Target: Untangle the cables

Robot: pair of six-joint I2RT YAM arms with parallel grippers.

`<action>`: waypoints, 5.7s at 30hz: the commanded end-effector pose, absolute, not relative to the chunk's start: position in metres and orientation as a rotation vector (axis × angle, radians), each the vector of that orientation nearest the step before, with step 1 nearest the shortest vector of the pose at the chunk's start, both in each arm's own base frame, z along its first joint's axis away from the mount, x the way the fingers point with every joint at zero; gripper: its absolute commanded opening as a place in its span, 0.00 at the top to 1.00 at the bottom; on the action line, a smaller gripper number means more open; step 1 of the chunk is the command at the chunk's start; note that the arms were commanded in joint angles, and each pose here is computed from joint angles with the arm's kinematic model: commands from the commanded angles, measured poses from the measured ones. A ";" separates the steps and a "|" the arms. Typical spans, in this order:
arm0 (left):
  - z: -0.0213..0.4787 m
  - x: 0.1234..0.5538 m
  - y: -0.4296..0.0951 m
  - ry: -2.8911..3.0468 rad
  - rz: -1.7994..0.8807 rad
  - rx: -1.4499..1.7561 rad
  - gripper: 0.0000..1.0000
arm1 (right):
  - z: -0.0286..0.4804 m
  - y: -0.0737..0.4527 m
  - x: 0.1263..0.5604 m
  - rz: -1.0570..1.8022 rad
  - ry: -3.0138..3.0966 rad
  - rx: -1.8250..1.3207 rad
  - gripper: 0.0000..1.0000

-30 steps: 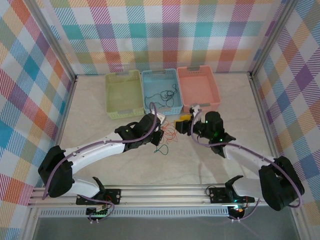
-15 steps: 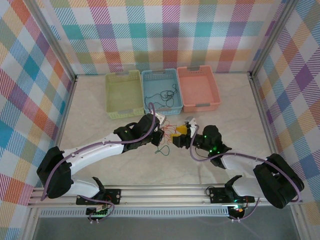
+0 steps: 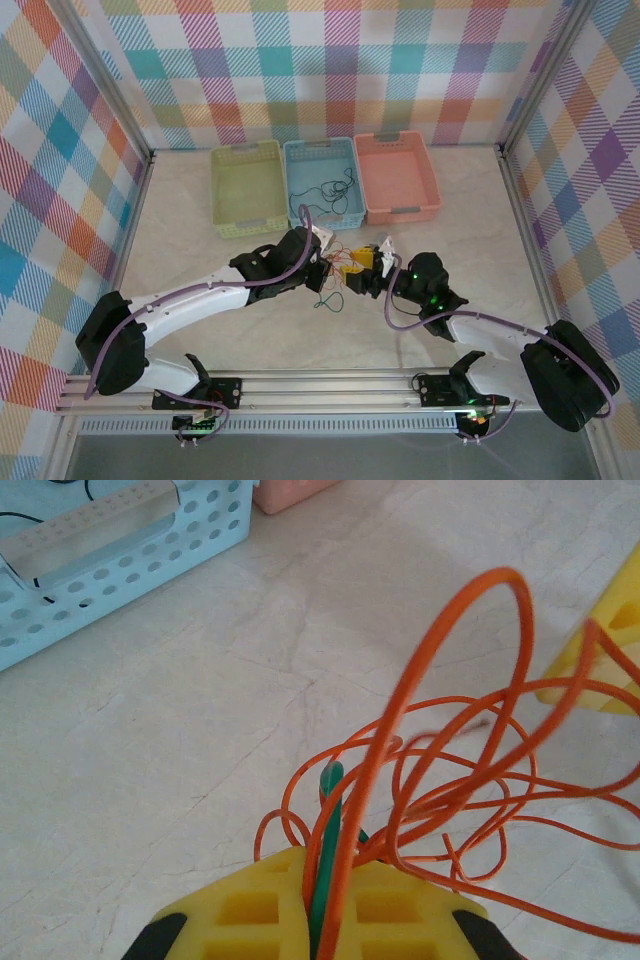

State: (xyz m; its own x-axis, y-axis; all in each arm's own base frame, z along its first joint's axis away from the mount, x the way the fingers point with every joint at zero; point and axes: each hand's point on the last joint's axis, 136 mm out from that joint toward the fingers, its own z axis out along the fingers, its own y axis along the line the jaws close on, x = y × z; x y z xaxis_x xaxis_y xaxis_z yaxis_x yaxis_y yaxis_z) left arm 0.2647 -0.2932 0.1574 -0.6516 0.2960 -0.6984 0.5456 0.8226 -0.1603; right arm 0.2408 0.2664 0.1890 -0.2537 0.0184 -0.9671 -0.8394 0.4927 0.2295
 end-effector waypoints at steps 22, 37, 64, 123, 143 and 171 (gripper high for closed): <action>0.162 0.282 -0.273 2.299 -0.412 0.454 0.95 | 0.183 0.236 0.277 0.684 1.716 -0.544 0.91; 0.160 0.286 -0.269 2.315 -0.392 0.434 0.96 | 0.179 0.209 0.288 0.540 1.769 -0.416 0.81; 0.164 0.281 -0.273 2.302 -0.497 0.445 0.97 | 0.194 0.260 0.249 0.838 1.644 -0.761 0.51; 0.163 0.281 -0.274 2.316 -0.487 0.460 0.98 | 0.189 0.272 0.262 0.632 1.563 -0.921 1.00; 0.166 0.289 -0.255 2.300 -0.383 0.380 1.00 | 0.192 0.134 0.312 0.362 1.696 -0.142 1.00; 0.209 0.289 -0.198 2.097 -0.312 0.120 1.00 | 0.162 0.085 0.321 0.279 1.836 0.151 1.00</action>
State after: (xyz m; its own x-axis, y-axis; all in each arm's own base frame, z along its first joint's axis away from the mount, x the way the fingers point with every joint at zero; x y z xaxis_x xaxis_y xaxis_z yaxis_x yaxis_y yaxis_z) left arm 0.2821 -0.2121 0.1908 -0.5782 0.0412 -0.8148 0.2746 0.9503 -0.1468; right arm 0.3146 0.0856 0.1527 -0.2897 0.2259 -0.9301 -0.0541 0.9663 0.2515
